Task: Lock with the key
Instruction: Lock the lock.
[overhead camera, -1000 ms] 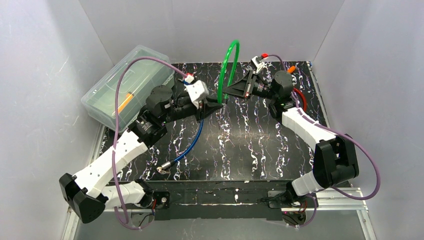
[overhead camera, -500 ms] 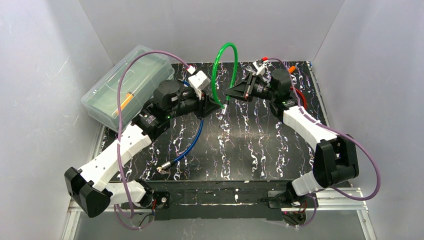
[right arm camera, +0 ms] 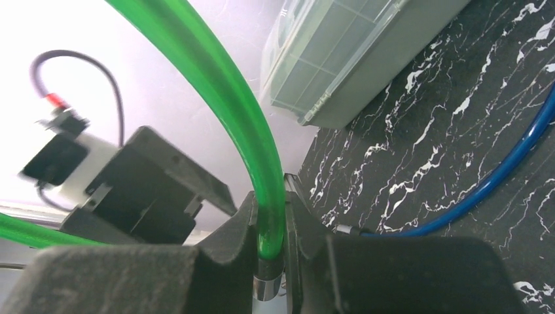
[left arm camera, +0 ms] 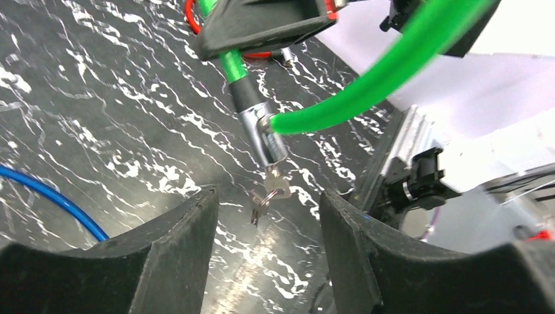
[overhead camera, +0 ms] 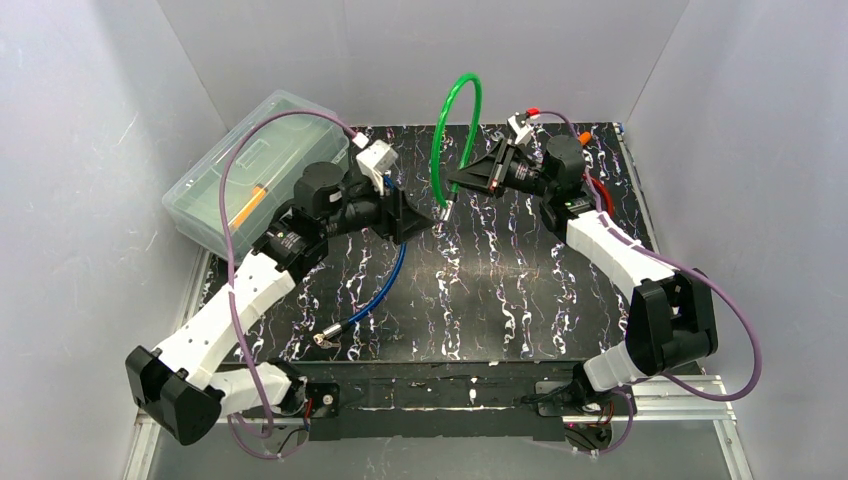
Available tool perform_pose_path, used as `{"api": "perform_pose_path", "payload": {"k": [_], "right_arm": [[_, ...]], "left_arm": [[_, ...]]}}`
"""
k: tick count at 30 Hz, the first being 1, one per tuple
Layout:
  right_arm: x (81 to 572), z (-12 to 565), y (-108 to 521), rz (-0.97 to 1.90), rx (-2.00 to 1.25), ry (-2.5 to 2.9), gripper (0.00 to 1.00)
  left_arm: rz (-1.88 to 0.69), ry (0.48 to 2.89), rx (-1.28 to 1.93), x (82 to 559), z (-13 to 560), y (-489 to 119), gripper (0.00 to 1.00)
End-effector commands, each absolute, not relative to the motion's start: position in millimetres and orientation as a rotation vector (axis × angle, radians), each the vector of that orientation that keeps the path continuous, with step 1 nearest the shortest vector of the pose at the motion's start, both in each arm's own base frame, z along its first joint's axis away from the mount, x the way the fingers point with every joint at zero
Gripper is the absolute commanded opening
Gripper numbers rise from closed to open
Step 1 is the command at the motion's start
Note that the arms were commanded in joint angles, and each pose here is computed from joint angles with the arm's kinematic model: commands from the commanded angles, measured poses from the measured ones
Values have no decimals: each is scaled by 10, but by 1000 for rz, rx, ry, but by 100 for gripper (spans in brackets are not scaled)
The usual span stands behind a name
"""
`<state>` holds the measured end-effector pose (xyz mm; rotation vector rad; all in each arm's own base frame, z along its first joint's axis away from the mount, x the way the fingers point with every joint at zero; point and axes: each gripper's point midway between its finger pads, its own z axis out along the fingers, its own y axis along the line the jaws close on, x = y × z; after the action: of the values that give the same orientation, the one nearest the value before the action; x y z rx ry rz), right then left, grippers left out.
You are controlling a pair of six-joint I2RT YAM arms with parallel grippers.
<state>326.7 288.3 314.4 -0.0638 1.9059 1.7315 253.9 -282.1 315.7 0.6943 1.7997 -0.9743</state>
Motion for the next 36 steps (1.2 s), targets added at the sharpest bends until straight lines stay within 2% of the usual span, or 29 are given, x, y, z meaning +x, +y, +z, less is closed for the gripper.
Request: {"api": "perform_pose_path", "payload": {"k": [1, 3, 7, 14, 18, 21, 36], "right_arm": [[3269, 3688, 2856, 1775, -164, 1715, 1], [3252, 3727, 2856, 1788, -170, 1700, 1], [3212, 3770, 2852, 1808, -179, 1686, 1], [3165, 3808, 2843, 1823, -187, 1671, 1], [3155, 3807, 2841, 1829, -186, 1670, 1], [3160, 3800, 2843, 1831, -183, 1671, 1], [3166, 3754, 2840, 1833, -159, 1690, 1]], "left_arm": [[-1251, 1902, 556, 2428, 3083, -2794, 59], [-1389, 1941, 512, 2399, 3063, -2831, 63], [-1590, 1966, 538, 2359, 3091, -2960, 63], [-1780, 1997, 491, 2353, 3063, -3080, 58], [-1825, 1984, 476, 2328, 3062, -3088, 49], [-1835, 1980, 467, 2320, 3056, -3088, 39], [-1786, 1950, 407, 2419, 3033, -3085, 7]]}}
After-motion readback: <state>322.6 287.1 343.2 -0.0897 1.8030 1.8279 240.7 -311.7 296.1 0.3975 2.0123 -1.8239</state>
